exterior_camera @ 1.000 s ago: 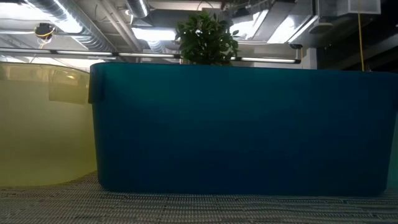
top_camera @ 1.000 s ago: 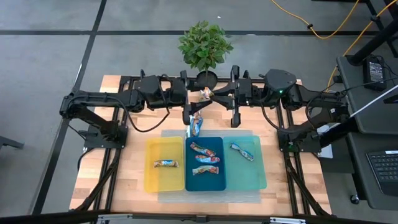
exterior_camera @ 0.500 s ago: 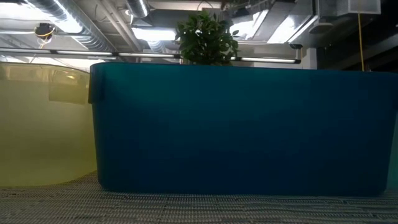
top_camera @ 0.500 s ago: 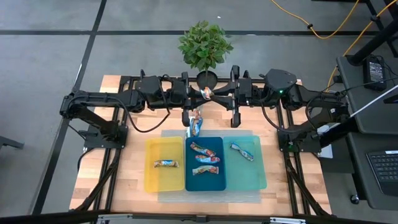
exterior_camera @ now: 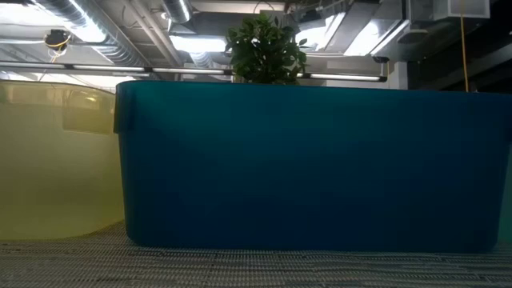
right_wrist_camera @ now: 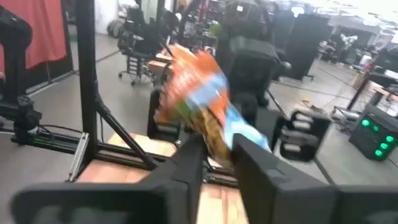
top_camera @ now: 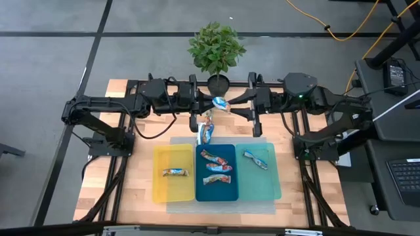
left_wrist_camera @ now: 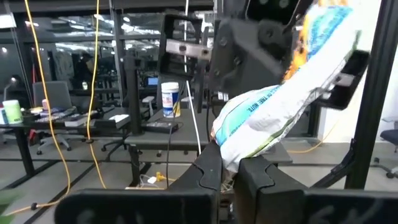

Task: Pick and place Granola Bars by type
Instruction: Put the yellow granola bar into the yellow bin

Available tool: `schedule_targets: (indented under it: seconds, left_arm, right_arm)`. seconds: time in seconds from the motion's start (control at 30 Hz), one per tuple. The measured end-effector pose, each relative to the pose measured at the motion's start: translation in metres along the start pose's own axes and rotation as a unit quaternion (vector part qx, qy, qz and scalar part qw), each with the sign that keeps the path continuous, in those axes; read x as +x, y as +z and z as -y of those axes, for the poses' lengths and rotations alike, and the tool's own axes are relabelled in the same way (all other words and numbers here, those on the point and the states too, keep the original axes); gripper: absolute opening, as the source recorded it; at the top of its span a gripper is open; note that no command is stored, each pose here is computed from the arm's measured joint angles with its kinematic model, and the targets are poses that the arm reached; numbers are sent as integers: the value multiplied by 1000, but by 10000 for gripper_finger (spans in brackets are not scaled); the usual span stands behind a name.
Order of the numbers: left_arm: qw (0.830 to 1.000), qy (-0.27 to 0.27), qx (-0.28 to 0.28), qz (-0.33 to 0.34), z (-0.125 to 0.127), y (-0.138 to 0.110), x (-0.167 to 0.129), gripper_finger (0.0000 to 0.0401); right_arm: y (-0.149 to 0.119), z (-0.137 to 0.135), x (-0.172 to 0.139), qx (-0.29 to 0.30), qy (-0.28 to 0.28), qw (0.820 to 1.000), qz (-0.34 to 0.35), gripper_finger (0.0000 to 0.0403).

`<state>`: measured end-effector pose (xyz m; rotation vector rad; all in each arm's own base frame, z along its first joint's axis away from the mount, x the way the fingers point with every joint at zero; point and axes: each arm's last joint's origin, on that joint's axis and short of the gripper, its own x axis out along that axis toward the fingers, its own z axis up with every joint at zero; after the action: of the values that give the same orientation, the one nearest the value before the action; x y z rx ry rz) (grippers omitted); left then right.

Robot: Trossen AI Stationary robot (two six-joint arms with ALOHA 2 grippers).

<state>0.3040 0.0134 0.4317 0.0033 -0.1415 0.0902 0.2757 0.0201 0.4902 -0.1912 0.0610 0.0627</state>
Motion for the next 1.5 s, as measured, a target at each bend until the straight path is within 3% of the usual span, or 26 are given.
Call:
schedule_targets:
  seconds: [0.33,0.47,0.63,0.77,1.0,1.23,1.33,1.5]
  left_arm:
    - [1000,-5,4,-2,3,8,-11,5]
    - [999,-24,4,-40,13,12,-28,6]
    - [988,-27,-4,-151,30,9,-64,5]
    - [974,-23,-34,-223,43,4,-89,8]
    - [944,2,-88,-317,60,-10,-110,7]
    - [924,16,-136,-358,71,-19,-116,7]
    - [902,42,-136,-407,76,-32,-115,7]
    - [851,94,-120,-503,87,-62,-110,9]
  right_arm:
    - [-5,6,-33,-7,-89,992,-88,244]
    - [-14,7,-42,-10,-126,981,-147,263]
    - [-30,6,-49,-2,-145,962,-231,266]
    - [-44,3,-51,4,-141,950,-277,266]
    - [-52,2,-46,-18,-134,949,-283,266]
    - [-52,2,-44,-38,-129,951,-278,266]
    - [-52,2,-44,-38,-129,951,-278,266]
    - [-52,1,-43,-35,-118,953,-277,266]
